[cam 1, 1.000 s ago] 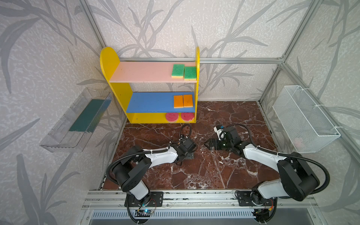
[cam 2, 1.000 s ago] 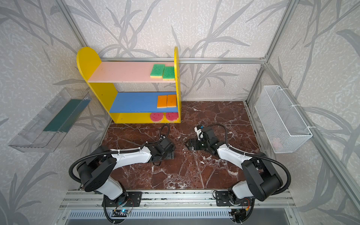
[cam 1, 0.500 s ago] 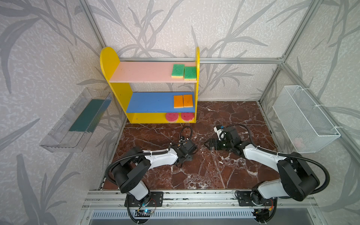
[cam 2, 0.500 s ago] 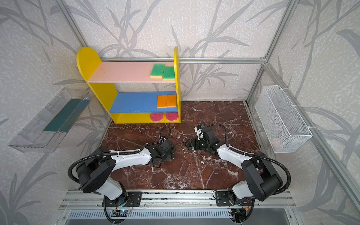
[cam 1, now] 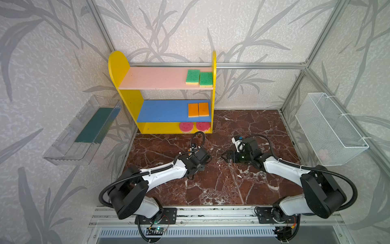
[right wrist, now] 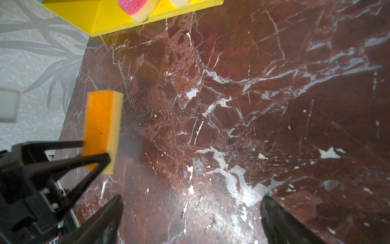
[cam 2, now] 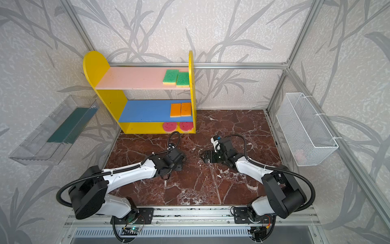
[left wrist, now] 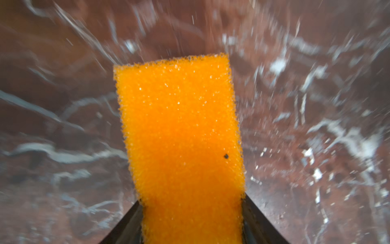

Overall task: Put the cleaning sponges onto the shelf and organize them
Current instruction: 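Carry the sponge with the left gripper up onto the blue shelf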

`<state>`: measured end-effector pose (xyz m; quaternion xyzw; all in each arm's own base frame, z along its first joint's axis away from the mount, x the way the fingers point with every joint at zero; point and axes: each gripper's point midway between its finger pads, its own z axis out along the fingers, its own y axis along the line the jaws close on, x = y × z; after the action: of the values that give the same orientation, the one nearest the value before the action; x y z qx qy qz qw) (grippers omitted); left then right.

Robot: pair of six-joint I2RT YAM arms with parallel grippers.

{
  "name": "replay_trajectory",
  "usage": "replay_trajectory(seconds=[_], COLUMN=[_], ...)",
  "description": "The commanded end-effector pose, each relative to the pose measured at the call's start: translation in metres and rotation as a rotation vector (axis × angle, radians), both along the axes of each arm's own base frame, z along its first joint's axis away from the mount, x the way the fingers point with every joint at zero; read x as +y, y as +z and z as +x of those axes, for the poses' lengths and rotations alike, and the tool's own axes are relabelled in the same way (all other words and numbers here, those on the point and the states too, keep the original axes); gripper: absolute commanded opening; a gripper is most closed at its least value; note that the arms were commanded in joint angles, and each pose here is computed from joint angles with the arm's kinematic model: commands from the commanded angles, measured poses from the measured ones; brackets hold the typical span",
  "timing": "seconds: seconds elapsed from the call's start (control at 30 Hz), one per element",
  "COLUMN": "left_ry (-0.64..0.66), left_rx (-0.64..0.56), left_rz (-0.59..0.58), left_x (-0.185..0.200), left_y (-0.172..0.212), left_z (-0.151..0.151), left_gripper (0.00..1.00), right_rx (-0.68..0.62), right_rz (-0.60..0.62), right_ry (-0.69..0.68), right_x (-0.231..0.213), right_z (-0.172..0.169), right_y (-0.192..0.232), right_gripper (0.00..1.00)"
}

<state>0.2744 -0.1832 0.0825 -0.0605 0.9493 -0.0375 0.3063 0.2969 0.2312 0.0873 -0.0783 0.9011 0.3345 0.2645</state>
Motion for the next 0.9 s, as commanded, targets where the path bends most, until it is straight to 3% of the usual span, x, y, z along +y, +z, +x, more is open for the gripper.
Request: replay_trajectory(seconds=[0.0,0.4,0.87], left_ry=[0.057,0.106,0.048], left_rx=[-0.124,-0.444,-0.47], left_rz=[0.033,-0.101,-0.082], left_x=[0.028,0.075,0.089], left_y=[0.035,0.12,0.148], left_z=[0.023,0.11,0.208], left_gripper=[0.63,0.6,0.6], right_rx=[-0.018,-0.009,-0.016], right_rz=[0.007,0.016,0.036], right_ry=[-0.002,0.005,0.012], right_x=[-0.003,0.0,0.002], right_z=[-0.002,-0.001,-0.002], right_y=[0.006,0.004,0.009], right_gripper=[0.99,0.99,0.99])
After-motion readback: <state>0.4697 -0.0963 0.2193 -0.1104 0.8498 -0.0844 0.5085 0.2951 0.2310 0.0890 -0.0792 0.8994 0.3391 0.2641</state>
